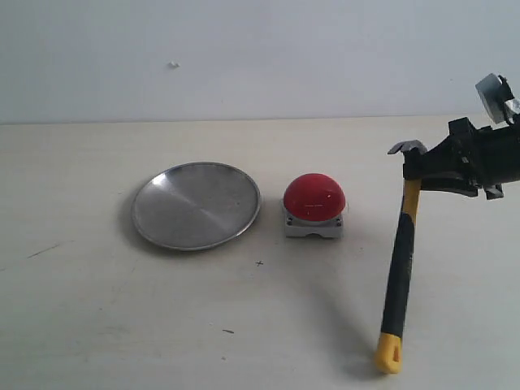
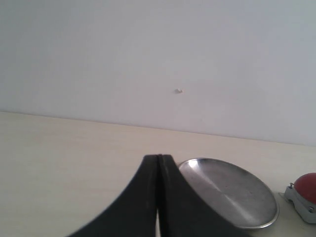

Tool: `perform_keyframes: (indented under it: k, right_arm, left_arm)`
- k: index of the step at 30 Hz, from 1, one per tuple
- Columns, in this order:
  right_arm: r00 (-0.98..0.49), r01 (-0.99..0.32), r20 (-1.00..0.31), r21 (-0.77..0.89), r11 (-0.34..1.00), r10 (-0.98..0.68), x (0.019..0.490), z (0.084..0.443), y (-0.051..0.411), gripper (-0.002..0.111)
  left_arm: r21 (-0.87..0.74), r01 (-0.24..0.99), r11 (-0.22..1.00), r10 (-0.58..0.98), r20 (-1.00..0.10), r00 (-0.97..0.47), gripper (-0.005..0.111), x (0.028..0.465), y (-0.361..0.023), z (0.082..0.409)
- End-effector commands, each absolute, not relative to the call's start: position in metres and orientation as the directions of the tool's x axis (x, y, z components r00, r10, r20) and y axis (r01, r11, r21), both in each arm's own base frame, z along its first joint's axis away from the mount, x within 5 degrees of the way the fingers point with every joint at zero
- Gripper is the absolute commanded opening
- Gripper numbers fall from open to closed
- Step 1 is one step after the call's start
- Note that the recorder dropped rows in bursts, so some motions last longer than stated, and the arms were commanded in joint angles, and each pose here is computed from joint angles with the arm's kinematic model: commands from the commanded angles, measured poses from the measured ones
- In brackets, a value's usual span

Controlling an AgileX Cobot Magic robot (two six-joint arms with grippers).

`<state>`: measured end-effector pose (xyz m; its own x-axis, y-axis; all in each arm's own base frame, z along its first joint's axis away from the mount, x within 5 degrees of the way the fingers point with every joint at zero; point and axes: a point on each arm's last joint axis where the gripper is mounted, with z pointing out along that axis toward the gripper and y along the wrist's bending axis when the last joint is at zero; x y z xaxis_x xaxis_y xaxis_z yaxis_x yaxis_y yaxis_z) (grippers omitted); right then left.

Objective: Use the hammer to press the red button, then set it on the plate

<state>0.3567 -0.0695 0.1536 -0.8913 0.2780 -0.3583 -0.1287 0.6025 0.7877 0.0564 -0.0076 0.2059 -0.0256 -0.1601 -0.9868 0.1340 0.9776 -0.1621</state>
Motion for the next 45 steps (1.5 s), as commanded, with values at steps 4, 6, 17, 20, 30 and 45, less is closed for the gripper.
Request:
perform_keyframes:
  k: [4,6,17,20,30,45]
  right_arm:
    - [-0.808,-0.212,-0.424,0.857,0.47,0.409,0.357,0.172,-0.064,0.0]
    - [-0.796,-0.202,-0.414,0.869,0.451,0.442,0.354,0.169,-0.062,0.0]
    - [-0.791,-0.152,-0.362,0.897,0.415,0.493,0.336,0.151,-0.054,0.0]
    - [-0.784,-0.18,-0.394,0.884,0.432,0.48,0.331,0.153,-0.052,0.0]
    - [-0.748,-0.235,-0.458,0.86,0.454,0.481,0.313,0.18,-0.044,0.0]
    - [-0.731,-0.253,-0.48,0.85,0.461,0.484,0.297,0.191,-0.037,0.0]
  left_arm:
    - [-0.17,0.133,0.976,-0.168,-0.985,-0.024,0.0,0.056,-0.007,0.205]
    - [-0.17,0.133,0.976,-0.168,-0.985,-0.024,0.0,0.056,-0.007,0.205]
    - [-0.17,0.133,0.976,-0.168,-0.985,-0.024,0.0,0.056,-0.007,0.205]
    - [-0.17,0.133,0.976,-0.168,-0.985,-0.024,0.0,0.056,-0.007,0.205]
    - [-0.17,0.133,0.976,-0.168,-0.985,-0.024,0.0,0.056,-0.007,0.205]
    - [-0.17,0.133,0.976,-0.168,-0.985,-0.024,0.0,0.056,-0.007,0.205]
